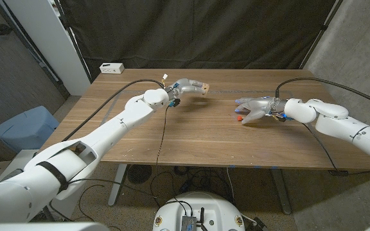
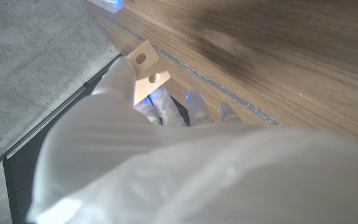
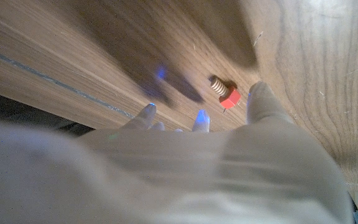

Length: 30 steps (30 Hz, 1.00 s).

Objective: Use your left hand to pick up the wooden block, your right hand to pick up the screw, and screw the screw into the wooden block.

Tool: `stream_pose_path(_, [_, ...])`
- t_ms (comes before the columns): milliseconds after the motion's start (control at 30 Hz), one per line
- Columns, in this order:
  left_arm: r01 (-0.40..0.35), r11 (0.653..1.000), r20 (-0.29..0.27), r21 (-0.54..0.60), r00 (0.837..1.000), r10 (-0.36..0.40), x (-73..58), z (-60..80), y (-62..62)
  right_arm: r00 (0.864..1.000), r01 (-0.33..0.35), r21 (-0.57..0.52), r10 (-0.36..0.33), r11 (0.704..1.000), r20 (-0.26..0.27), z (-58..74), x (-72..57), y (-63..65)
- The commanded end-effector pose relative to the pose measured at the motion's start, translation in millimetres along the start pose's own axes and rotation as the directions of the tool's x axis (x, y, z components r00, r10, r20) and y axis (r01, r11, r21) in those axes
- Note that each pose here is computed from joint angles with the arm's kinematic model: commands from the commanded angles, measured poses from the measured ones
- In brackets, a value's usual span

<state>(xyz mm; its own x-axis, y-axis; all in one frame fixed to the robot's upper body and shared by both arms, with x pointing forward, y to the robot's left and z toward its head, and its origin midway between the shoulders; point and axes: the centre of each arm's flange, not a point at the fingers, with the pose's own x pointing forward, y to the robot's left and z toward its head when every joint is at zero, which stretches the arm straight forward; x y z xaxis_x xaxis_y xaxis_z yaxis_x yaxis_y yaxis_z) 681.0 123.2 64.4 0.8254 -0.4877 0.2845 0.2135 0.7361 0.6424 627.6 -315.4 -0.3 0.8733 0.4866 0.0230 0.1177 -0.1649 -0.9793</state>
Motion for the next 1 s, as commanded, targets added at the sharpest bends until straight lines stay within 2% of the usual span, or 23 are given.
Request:
stream_pose_path(33, [0.002,1.0,0.001,0.002,1.0,-0.002,-0.2,2.0,-1.7,1.0,0.024,-0.007,-0.024,1.0,0.004,-1.2,2.1,2.1])
stream_pose_path(1000, [0.018,1.0,-0.014,-0.011,1.0,-0.018,1.4,-1.0,-8.7,0.998,0.062,-0.006,-0.062,0.998,0.006,3.1,1.0,11.3])
